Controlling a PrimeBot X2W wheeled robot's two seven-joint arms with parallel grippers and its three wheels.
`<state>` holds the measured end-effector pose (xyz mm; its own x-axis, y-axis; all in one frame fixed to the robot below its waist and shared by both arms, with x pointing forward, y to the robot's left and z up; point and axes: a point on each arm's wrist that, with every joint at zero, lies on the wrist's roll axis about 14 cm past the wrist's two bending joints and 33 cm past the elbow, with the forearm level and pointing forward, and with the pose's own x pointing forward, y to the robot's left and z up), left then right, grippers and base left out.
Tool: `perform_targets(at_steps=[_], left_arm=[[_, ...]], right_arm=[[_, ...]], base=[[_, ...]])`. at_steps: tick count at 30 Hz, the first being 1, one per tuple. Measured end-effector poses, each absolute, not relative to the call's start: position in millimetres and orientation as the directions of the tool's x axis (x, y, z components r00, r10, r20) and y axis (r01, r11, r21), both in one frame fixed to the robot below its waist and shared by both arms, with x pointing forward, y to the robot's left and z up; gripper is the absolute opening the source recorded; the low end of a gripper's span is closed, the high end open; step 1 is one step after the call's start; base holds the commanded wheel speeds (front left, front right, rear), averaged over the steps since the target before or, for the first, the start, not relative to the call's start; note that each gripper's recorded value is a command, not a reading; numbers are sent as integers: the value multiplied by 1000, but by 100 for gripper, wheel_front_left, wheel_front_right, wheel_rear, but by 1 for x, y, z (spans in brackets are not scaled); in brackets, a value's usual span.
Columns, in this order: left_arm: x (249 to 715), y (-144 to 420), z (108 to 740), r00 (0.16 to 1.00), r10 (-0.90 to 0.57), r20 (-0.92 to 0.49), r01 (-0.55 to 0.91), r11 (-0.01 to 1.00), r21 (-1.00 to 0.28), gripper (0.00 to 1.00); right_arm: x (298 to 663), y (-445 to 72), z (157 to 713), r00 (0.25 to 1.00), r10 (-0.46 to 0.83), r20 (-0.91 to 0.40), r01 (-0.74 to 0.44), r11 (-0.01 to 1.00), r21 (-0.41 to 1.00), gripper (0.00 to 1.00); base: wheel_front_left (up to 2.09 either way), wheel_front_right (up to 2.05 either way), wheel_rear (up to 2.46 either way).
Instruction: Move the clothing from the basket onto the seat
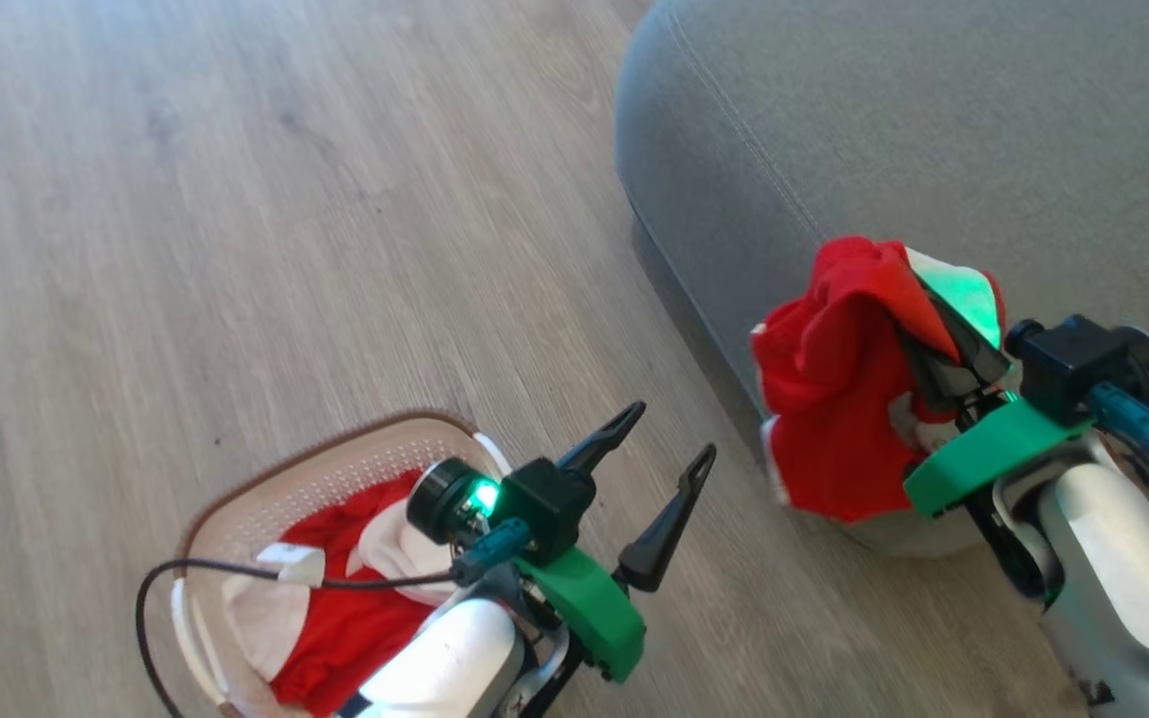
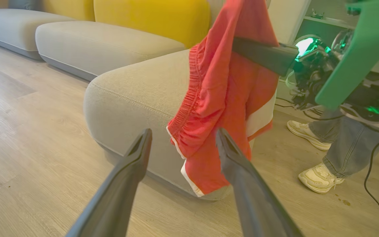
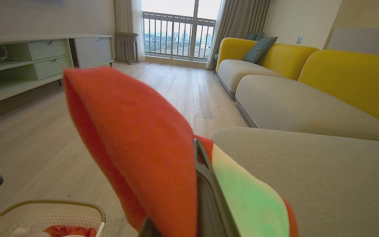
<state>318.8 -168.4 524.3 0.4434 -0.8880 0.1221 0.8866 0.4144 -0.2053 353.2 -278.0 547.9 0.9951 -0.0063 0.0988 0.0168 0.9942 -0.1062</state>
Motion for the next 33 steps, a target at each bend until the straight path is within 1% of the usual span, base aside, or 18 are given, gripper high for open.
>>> perform_targets(at_steps=[7,12,16,18,19,21,23,26,29,33], left_arm=[[328,-176,515,425,-897,121,891,391,-232,100],[363,-182,517,422,-892,162,898,387,-211,100],[405,-185,512,428,-886,180,900,399,-176,100],[426,-185,506,437,-880,187,896,410,-170,100],[426,-185,506,437,-880,187,896,410,-170,100],[446,-185,498,441,-876,194,895,414,-165,100],[464,-184,487,448,-873,193,892,421,-164,100],[486,-183,466,457,-870,185,887,430,-168,100],[503,-180,447,476,-862,177,876,446,-183,100],[518,-171,425,510,-846,156,855,478,-204,100]], right_arm=[[362,-289,540,996,-40,76,48,993,-108,0],[387,-303,538,994,-82,77,90,990,-108,0],[429,-308,544,991,-81,110,95,988,-125,0],[453,-311,548,986,-88,140,103,989,-103,0],[453,-311,548,986,-88,140,103,989,-103,0],[479,-311,546,985,-78,153,96,989,-117,0],[506,-312,547,980,-82,181,97,992,-81,0],[546,-317,541,979,-75,190,94,991,-91,0],[580,-342,536,977,-109,181,133,983,-123,0],[609,-398,555,956,-218,193,248,958,-145,0]], base=[[0,0,0],[0,0,0],[0,0,0],[0,0,0],[0,0,0],[0,0,0],[0,0,0],[0,0,0],[0,0,0],[0,0,0]])
